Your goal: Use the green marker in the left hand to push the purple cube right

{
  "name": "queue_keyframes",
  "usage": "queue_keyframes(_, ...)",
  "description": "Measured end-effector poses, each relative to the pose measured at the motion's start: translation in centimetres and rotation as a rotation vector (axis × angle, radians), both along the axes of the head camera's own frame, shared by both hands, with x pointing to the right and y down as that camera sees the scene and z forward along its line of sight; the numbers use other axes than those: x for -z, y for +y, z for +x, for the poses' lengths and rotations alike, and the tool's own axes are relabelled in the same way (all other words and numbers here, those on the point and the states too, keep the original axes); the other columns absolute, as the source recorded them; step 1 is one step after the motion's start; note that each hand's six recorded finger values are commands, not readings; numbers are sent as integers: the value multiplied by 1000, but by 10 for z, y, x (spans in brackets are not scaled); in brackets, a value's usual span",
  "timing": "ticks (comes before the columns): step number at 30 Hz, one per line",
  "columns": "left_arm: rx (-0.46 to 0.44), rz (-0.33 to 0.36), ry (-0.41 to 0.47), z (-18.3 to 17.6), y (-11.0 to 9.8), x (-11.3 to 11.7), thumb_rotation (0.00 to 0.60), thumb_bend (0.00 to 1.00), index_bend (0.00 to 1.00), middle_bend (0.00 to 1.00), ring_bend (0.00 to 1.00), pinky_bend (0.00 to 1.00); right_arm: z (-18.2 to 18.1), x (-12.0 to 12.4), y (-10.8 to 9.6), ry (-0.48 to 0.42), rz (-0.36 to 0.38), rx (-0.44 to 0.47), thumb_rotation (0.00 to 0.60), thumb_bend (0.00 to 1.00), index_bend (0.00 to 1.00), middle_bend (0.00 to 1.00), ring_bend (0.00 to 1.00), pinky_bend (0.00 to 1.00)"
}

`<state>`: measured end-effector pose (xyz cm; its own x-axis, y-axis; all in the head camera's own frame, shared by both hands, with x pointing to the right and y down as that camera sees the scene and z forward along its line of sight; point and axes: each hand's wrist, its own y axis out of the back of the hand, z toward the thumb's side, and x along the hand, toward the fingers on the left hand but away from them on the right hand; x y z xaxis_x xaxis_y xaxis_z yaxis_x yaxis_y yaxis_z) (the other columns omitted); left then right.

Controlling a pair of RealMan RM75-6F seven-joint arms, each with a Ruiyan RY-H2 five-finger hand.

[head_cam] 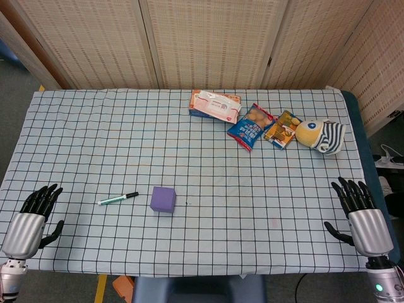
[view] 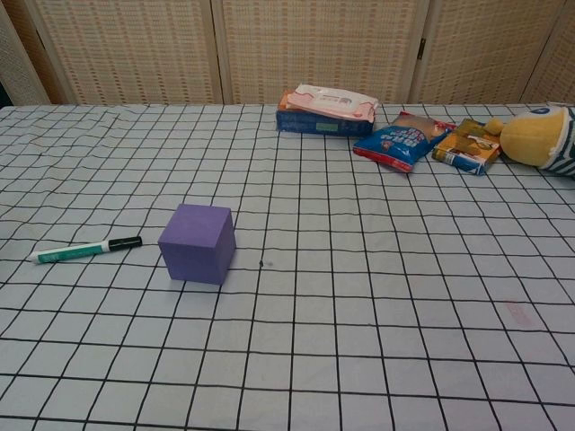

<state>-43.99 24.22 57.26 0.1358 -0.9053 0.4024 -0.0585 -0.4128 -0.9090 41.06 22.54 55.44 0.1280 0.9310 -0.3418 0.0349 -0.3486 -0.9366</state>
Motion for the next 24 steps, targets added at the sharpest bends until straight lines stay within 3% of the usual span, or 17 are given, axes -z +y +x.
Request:
queue_keyframes(10,-30,-41,-15,15,2,-14,600,426,0,0,0,120,5,7,1,-9,3,-15,533,128,0,0,0,0)
queue_keyframes(13,-57,-45,-36,23,0,-18,600,426,0,38,59,241,7,8,0,-5,11,-22,532,128,0,0,0,0)
queue_keyframes(17,-103,-74,-76,38,-2,-30,600,424,0,358,450,718,7,7,-2,-4,11,-25,533,128,0,0,0,0)
queue_keyframes(19,-119,-104,-84,45,-3,-40,600,424,3,447,664,893,6,4,-3,-1,2,-21,533,128,0,0,0,0)
queue_keyframes(21,-131,-126,-95,52,-5,-49,600,425,42,464,832,990,5,1,-3,3,-10,-17,533,127,0,0,0,0)
queue_keyframes(24,-159,-138,-119,64,-10,-64,600,425,128,489,951,1000,5,-3,-3,8,-25,-18,532,128,0,0,0,0)
